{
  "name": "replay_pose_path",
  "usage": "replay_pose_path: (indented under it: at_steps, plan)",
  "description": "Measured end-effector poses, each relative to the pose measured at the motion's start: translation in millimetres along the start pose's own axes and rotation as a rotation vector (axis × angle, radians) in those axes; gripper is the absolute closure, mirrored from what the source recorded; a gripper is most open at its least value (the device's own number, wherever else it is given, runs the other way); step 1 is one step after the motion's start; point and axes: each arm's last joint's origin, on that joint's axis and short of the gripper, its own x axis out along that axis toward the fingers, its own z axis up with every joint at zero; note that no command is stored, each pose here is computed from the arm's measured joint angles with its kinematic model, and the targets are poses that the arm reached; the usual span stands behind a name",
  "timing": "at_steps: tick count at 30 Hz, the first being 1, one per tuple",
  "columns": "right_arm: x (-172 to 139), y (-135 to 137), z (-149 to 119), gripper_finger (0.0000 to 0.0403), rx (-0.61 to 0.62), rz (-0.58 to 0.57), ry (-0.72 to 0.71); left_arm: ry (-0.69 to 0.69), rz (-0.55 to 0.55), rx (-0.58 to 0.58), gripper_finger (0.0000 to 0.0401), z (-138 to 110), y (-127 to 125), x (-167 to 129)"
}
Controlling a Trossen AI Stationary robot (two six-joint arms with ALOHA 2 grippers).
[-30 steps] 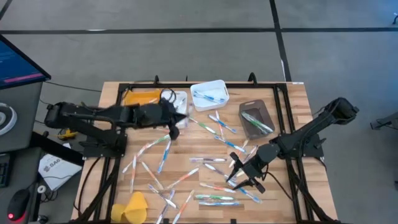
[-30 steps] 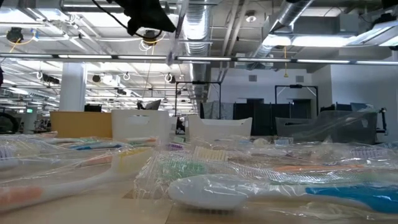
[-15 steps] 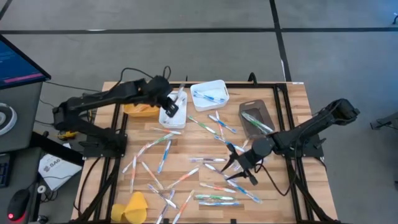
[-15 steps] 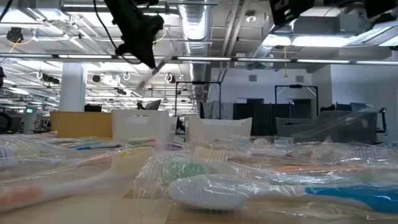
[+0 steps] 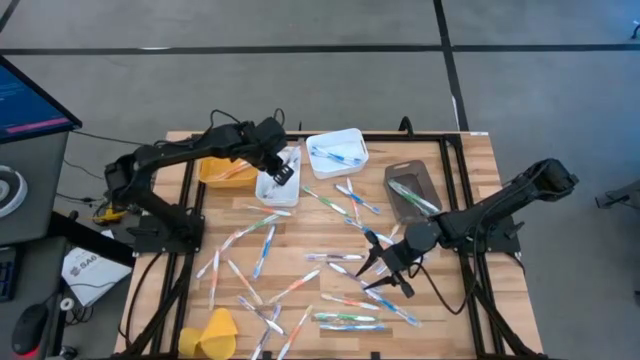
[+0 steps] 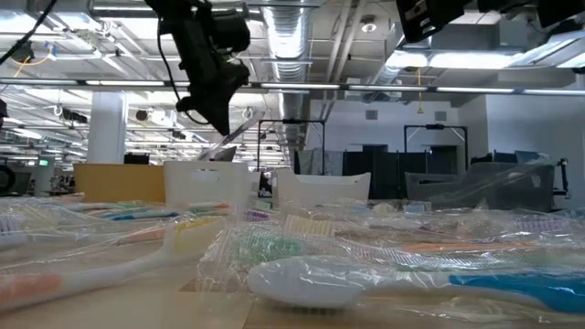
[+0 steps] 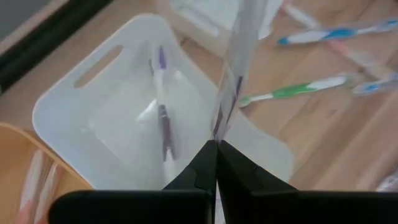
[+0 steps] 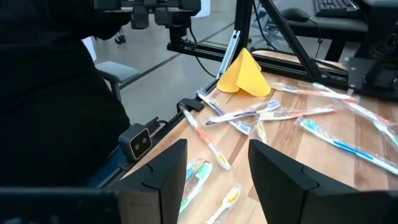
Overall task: Pick & Place Toothbrushes
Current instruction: Put the purple toothbrush into the left white bin
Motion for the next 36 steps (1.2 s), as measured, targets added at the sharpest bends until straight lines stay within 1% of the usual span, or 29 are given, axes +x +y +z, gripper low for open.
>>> replay_pose_path:
  at_steps: [4,8,10,15,27,31,36]
  plan:
    - [0.2,1.3,-1.0,0.0237,0.008,0.005,0.010,0.085,0.015,-0.002,0.0401,-3.3,0.2,14.7]
    - [0.5,3.9,-0.9,0.0239,0.005,0.015,0.011,0.145,0.031,-0.003,0.0401,-6.8,1.0,22.0]
    - [0.7,5.2,-0.9,0.0238,-0.006,0.019,0.011,0.144,0.030,-0.005,0.0401,-6.5,0.9,22.4]
    - [0.7,5.2,-0.9,0.0236,-0.012,0.019,0.010,0.153,0.041,-0.081,0.0401,-7.5,1.7,22.1]
    - [0.7,5.1,-0.9,0.0235,-0.012,0.019,0.010,0.154,0.047,-0.091,0.0400,-7.0,4.1,22.1]
    - [0.7,5.1,-0.9,0.0235,-0.012,0.019,0.010,0.155,0.050,-0.129,0.0400,-7.3,4.2,22.2]
    - [0.7,5.1,-0.9,0.0237,-0.012,0.019,0.010,0.178,0.060,-0.134,0.0400,-13.1,6.5,27.1]
